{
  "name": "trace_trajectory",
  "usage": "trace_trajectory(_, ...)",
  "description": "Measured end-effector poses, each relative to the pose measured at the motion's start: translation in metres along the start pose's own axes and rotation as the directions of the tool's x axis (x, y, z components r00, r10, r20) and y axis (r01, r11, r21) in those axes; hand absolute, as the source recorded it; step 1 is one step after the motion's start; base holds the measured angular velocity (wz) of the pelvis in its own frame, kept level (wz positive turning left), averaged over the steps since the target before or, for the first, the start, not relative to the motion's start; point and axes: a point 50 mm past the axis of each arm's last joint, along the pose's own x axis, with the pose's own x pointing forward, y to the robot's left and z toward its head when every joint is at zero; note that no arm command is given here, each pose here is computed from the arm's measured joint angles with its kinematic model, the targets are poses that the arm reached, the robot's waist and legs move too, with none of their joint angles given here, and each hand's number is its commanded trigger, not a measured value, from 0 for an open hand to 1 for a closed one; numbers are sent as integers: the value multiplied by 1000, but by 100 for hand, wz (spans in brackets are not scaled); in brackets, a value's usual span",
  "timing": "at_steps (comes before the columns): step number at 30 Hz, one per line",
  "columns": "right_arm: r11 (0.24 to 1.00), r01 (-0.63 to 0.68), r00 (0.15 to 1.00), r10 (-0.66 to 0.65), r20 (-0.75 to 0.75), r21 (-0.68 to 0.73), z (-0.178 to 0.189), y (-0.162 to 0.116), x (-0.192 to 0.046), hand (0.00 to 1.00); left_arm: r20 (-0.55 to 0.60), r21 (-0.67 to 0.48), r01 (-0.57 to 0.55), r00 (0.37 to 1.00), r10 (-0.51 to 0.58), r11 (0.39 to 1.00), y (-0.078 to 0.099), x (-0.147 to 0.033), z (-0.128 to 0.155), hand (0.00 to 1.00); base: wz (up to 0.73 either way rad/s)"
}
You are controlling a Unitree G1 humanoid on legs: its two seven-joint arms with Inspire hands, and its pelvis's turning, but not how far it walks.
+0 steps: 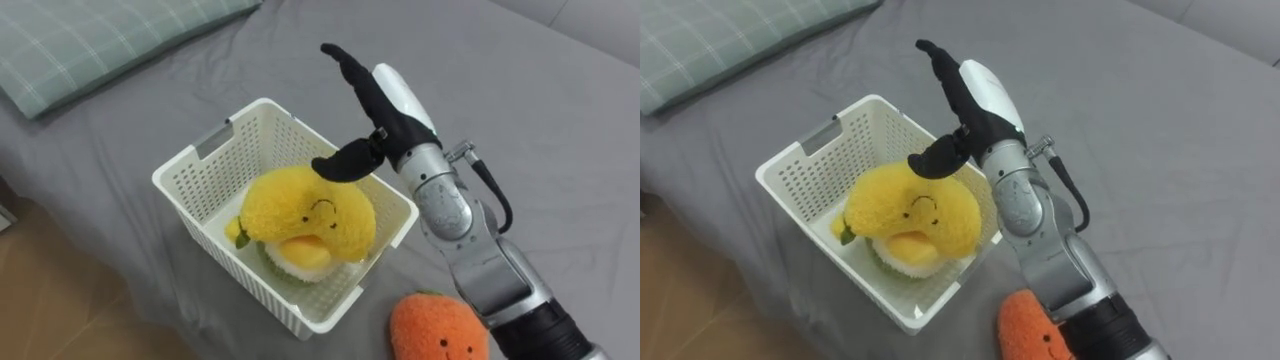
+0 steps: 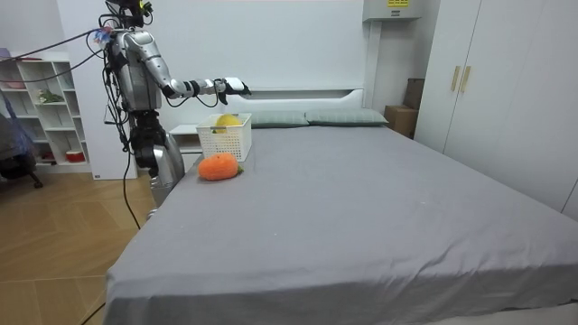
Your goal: Collect toys from the bed
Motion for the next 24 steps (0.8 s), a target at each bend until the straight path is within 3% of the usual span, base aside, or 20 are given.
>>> trace_trajectory(13,994,108,993,-107,-52,33,-19,-26,-8,0,-31,-12,-9,999,9,1000,3,0,-10,0,-11)
trace_trajectory(24,972,234,964,-229,-134,24,-45,-49,-34,0,-18,-28,-26,1000,25,999,7,0,-9,0,-18)
